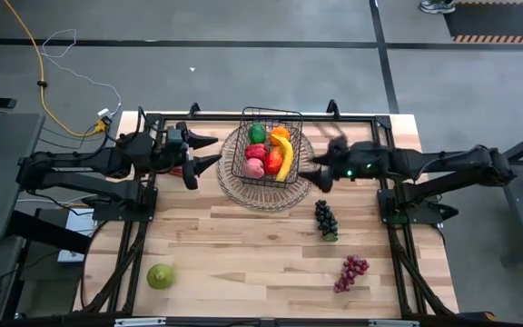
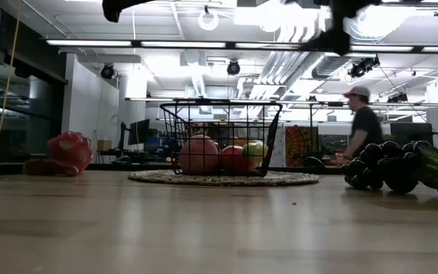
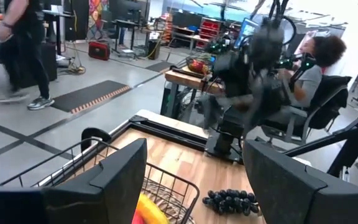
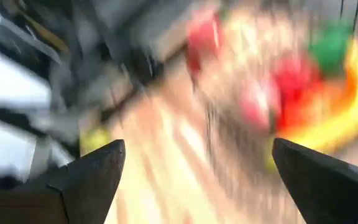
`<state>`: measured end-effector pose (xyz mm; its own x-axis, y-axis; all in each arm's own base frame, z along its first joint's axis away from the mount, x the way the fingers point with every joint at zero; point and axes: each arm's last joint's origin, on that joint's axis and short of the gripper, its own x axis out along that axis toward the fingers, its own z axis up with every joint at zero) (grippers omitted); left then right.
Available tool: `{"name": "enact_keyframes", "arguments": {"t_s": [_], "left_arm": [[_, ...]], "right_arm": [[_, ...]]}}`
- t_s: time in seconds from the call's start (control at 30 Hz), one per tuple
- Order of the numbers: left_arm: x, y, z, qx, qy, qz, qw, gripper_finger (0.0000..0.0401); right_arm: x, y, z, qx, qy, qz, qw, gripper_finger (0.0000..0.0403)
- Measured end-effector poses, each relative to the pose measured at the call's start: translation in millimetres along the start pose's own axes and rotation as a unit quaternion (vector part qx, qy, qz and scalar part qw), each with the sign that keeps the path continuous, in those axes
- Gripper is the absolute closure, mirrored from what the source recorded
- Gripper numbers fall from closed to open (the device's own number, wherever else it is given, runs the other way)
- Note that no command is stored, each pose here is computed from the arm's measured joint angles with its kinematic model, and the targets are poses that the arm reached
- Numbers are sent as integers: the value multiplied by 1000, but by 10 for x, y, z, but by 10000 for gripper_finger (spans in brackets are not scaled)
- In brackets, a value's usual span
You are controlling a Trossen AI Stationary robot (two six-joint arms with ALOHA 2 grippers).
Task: Build produce basket
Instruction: Put the black grapes into the black wire basket
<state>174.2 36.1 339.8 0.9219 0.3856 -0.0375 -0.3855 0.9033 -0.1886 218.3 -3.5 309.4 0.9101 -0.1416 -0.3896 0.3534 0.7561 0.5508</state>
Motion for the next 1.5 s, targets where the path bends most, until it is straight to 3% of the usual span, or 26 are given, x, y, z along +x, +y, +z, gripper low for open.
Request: {"name": "enact_keyframes", "arguments": {"t_s": [0.13,0.23,0.33,0.6,0.9,1.1,1.3,1.5], "left_arm": [[10,2,-6,0,1,5,1000,149],[13,7,-12,1,3,13,1000,149],[26,7,-23,2,6,15,1000,149],[36,8,-34,3,10,17,1000,149],[35,12,-49,5,18,19,1000,149],[35,12,-49,5,18,19,1000,149],[35,12,-51,6,19,19,1000,149],[34,15,-64,7,25,21,999,149]], "right_arm": [[23,-33,-374,70,172,-65,981,6],[26,-36,-656,114,266,-137,947,6],[72,-34,-881,140,314,-209,915,6],[452,-103,-1214,172,323,-316,875,6],[757,-293,-1487,162,338,-399,837,6],[859,-363,-1599,160,331,-432,823,6],[875,-368,-1608,160,322,-437,824,11],[882,-370,-1611,159,319,-436,827,74]]}}
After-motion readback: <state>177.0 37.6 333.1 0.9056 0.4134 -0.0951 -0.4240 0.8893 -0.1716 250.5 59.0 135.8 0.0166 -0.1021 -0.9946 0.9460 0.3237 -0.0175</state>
